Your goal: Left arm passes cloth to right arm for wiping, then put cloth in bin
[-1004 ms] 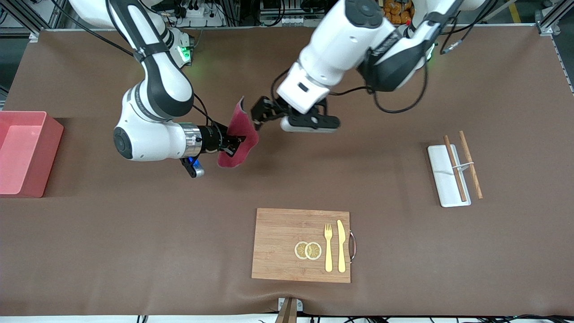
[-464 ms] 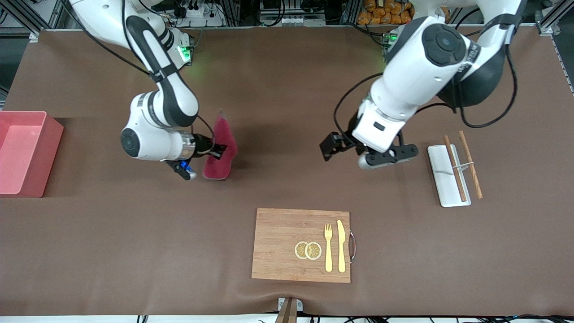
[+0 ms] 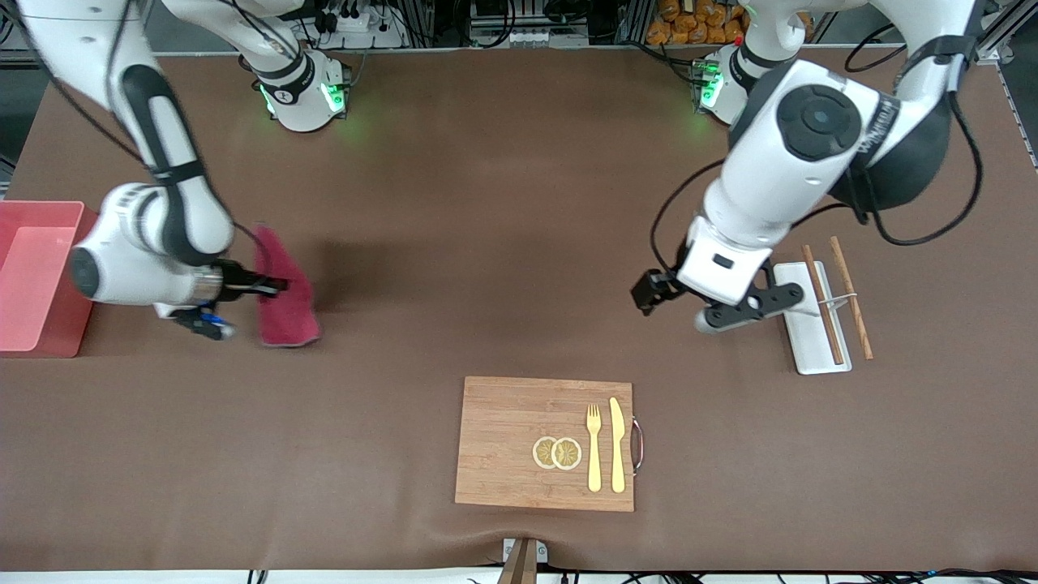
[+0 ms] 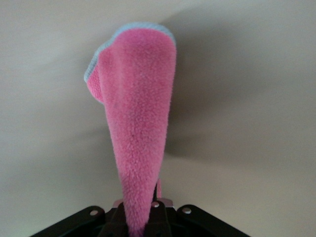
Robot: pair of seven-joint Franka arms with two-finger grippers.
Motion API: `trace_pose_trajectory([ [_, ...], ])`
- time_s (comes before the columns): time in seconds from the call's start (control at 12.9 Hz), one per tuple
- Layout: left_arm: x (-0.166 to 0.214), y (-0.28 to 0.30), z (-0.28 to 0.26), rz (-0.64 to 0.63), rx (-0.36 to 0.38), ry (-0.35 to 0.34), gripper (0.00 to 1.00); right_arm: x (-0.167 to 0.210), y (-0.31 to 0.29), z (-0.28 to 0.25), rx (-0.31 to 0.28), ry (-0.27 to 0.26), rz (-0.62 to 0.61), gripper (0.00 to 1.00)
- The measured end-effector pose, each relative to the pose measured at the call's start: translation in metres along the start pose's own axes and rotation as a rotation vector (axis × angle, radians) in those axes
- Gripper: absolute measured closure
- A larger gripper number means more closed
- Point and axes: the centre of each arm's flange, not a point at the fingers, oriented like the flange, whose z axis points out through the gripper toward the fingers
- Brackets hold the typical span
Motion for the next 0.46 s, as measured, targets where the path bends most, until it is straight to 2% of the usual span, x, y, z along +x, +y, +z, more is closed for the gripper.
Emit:
trace_pose_trajectory([
  [0.23, 0.029, -0.043, 0.001, 0.04, 0.031, -0.017, 0.0, 0.009, 0.088, -0.043, -0.056, 0.02, -0.123, 0.96],
  [0.46, 0.048, -0.087, -0.009, 0.099, 0.071, -0.045, 0.0, 0.01, 0.12, -0.086, -0.116, 0.019, -0.184, 0.96],
])
